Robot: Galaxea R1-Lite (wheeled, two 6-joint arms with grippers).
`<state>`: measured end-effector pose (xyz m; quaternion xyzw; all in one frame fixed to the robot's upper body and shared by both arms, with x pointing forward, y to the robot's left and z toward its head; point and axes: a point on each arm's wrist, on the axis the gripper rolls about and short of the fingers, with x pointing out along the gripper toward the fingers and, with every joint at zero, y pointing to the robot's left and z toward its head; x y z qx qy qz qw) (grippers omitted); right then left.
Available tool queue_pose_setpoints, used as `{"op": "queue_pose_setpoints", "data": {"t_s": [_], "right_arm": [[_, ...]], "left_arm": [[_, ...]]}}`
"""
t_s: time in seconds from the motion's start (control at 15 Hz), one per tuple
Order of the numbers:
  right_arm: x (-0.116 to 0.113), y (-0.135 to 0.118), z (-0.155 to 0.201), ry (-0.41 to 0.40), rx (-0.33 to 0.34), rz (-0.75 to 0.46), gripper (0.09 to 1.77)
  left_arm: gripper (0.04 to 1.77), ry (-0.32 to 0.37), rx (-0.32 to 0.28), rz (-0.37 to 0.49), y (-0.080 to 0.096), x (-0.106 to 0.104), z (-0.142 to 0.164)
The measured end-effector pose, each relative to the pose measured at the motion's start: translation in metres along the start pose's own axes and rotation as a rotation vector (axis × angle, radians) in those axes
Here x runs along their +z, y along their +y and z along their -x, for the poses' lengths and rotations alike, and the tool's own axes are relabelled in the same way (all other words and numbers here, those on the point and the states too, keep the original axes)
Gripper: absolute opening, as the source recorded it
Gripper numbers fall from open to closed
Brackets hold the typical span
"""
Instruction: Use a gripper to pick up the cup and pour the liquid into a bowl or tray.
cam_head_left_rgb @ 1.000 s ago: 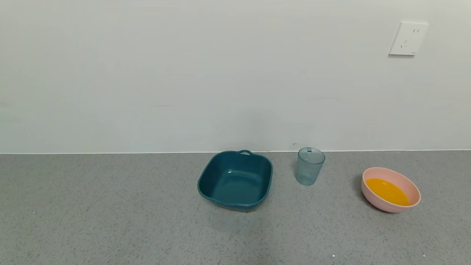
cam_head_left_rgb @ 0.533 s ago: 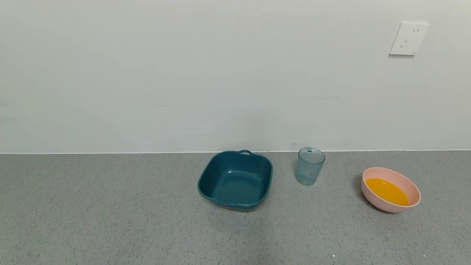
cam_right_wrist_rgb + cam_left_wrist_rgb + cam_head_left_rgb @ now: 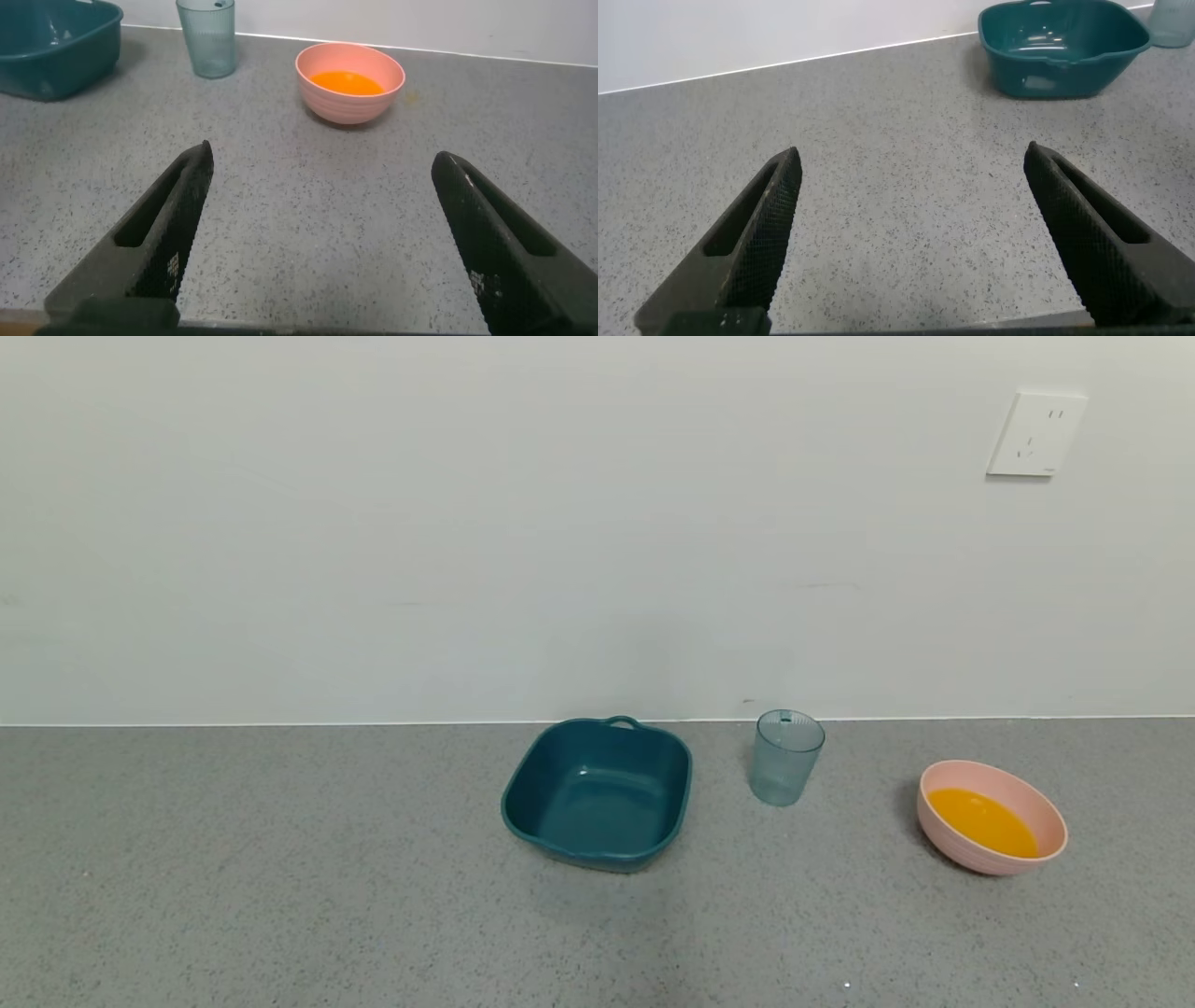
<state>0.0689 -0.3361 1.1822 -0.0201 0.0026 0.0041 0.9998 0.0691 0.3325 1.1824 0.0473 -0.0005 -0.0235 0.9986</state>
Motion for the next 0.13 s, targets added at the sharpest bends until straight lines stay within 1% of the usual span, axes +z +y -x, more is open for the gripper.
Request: {"op": "queue_pose_setpoints", "data": {"t_s": [0.13], "right_arm": [[-0.0002,0.0000,-0.0001,0.000,0.000,0.002,1.70]], "left_arm": [[1.72,0.000,0.000,0.000,0.0000,0.0000,0.0000]]}}
